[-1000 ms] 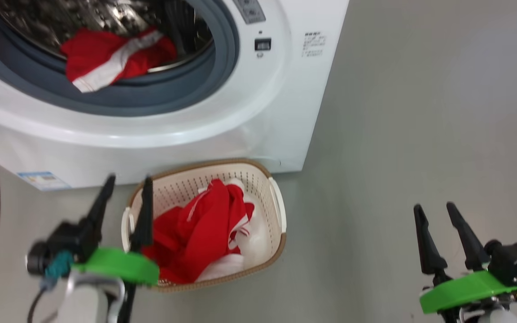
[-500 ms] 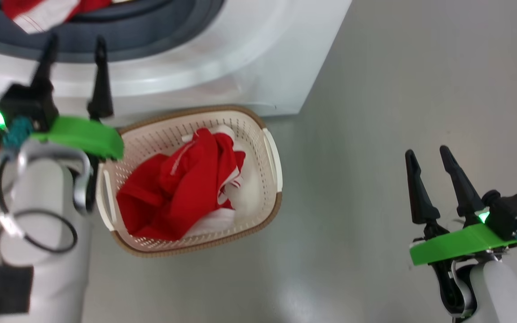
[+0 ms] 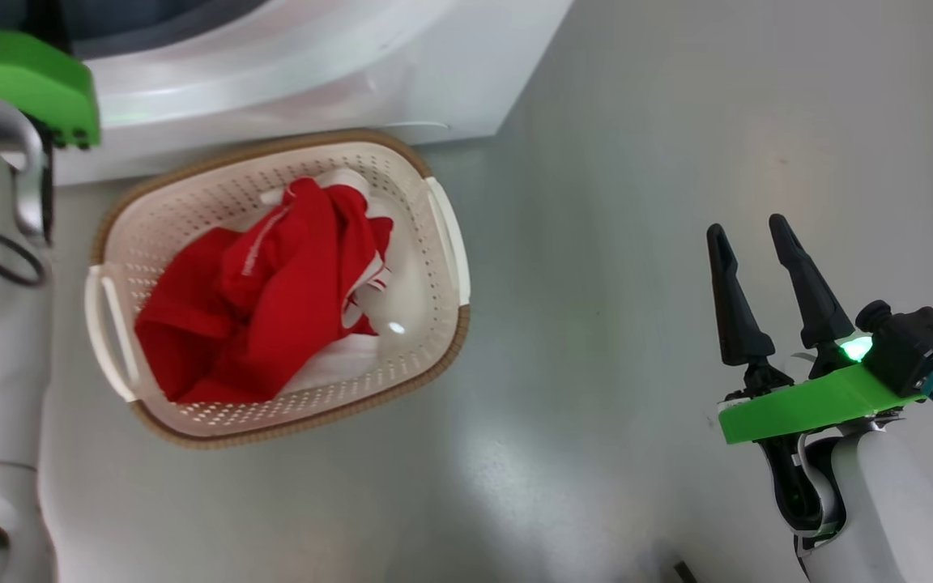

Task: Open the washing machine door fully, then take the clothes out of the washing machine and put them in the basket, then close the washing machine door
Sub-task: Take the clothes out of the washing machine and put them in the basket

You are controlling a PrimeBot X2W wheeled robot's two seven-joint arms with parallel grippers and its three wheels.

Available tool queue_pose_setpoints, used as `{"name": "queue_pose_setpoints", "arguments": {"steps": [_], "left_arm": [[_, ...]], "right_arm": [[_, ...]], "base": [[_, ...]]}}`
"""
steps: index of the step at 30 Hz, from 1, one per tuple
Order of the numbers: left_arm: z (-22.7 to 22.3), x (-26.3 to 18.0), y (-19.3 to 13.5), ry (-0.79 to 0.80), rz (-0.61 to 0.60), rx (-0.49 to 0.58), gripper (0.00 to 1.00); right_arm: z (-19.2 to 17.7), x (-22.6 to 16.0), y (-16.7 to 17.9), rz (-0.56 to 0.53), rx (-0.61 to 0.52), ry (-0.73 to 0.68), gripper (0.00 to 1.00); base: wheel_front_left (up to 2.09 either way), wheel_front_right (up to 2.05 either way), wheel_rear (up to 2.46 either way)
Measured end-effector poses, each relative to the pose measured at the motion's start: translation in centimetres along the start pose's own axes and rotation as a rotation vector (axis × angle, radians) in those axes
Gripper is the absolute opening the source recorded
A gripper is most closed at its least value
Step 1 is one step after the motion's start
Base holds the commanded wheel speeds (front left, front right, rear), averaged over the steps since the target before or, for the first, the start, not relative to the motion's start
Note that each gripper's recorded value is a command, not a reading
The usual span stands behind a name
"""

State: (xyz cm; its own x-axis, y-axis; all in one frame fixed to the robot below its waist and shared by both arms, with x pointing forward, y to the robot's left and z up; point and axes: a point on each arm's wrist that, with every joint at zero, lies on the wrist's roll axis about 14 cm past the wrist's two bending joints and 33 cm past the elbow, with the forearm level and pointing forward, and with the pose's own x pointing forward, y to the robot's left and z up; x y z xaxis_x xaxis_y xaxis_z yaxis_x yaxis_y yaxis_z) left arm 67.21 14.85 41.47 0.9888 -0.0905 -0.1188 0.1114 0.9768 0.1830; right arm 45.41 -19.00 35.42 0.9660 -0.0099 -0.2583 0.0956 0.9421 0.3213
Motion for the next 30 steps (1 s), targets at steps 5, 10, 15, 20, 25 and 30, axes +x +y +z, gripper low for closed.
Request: {"name": "queue_pose_setpoints", "arguments": {"steps": [5,10,15,20,25,30], "left_arm": [[-1.7,1.7,-0.3,0.048,0.002,0.028,1.0],[-2.9,3.3,0.7,0.082,0.03,0.092,1.0],[-3.1,4.6,0.9,0.093,0.035,0.111,1.0],[-4.5,5.3,0.9,0.132,0.034,0.134,1.0],[-5.3,5.7,0.8,0.16,0.039,0.146,1.0],[-5.9,5.6,1.1,0.204,0.046,0.151,1.0]], "right_arm": [[-0.7,-0.4,-1.2,-0.035,0.005,0.021,1.0],[-0.8,-0.3,-1.8,-0.048,0.008,0.024,1.0],[-0.9,-0.3,-2.3,-0.059,0.002,0.026,1.0],[-1.2,-0.6,-2.7,-0.071,-0.001,0.04,1.0],[-1.1,-0.5,-3.0,-0.077,-0.006,0.036,1.0],[-1.1,-0.5,-3.0,-0.077,-0.004,0.036,1.0]], "base": [[0.0,0.0,0.0],[0.0,0.0,0.0],[0.0,0.0,0.0],[0.0,0.0,0.0],[0.0,0.0,0.0],[0.0,0.0,0.0]]}}
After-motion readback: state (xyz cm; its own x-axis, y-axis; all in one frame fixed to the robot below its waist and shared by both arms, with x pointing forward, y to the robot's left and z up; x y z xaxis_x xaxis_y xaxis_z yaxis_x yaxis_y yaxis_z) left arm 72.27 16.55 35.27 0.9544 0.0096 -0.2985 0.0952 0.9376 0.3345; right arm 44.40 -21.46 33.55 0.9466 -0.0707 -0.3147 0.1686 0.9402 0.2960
